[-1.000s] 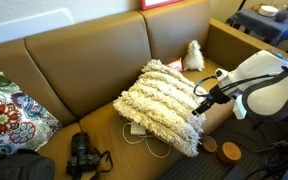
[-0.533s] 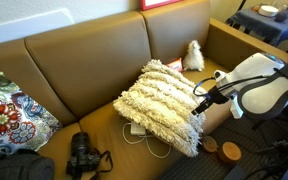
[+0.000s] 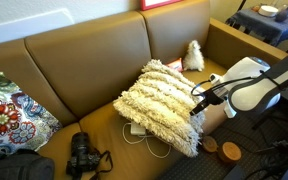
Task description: Pick up the pillow
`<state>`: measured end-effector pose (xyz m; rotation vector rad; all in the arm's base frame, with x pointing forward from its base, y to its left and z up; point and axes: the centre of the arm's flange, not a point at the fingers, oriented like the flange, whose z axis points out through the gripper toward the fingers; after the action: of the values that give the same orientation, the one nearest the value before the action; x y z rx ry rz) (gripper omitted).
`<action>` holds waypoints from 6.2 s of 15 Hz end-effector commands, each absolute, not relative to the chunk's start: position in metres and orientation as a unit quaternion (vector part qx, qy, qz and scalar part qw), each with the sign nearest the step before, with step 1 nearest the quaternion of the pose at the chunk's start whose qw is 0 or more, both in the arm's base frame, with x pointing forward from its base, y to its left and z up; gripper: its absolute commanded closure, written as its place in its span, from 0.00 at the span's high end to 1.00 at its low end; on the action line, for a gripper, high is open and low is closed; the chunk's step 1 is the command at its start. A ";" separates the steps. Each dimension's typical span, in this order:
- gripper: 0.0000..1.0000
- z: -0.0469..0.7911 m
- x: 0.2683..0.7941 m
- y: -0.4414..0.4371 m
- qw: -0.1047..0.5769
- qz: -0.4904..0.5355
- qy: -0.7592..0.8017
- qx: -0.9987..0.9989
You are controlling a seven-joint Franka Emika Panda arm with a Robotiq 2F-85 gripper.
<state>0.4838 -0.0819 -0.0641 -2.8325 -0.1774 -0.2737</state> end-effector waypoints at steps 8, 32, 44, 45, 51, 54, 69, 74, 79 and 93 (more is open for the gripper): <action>0.11 -0.079 0.496 -0.087 0.155 -0.068 -0.055 -0.984; 0.02 0.266 0.497 -0.069 0.020 -0.350 -0.067 -0.934; 0.02 0.412 0.453 -0.249 -0.152 -0.419 0.085 -0.891; 0.02 0.410 0.448 -0.257 -0.153 -0.416 0.092 -0.892; 0.02 0.391 0.434 -0.273 -0.151 -0.395 0.093 -0.901; 0.02 0.381 0.434 -0.271 -0.146 -0.386 0.086 -0.907; 0.36 0.355 0.438 -0.258 -0.133 -0.378 0.083 -0.913; 0.45 0.354 0.438 -0.258 -0.132 -0.377 0.084 -0.913; 0.45 0.354 0.438 -0.258 -0.132 -0.377 0.084 -0.913; 0.45 0.354 0.438 -0.258 -0.132 -0.377 0.084 -0.913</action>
<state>0.4379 -0.2580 0.3539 -3.1367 0.2899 -1.2956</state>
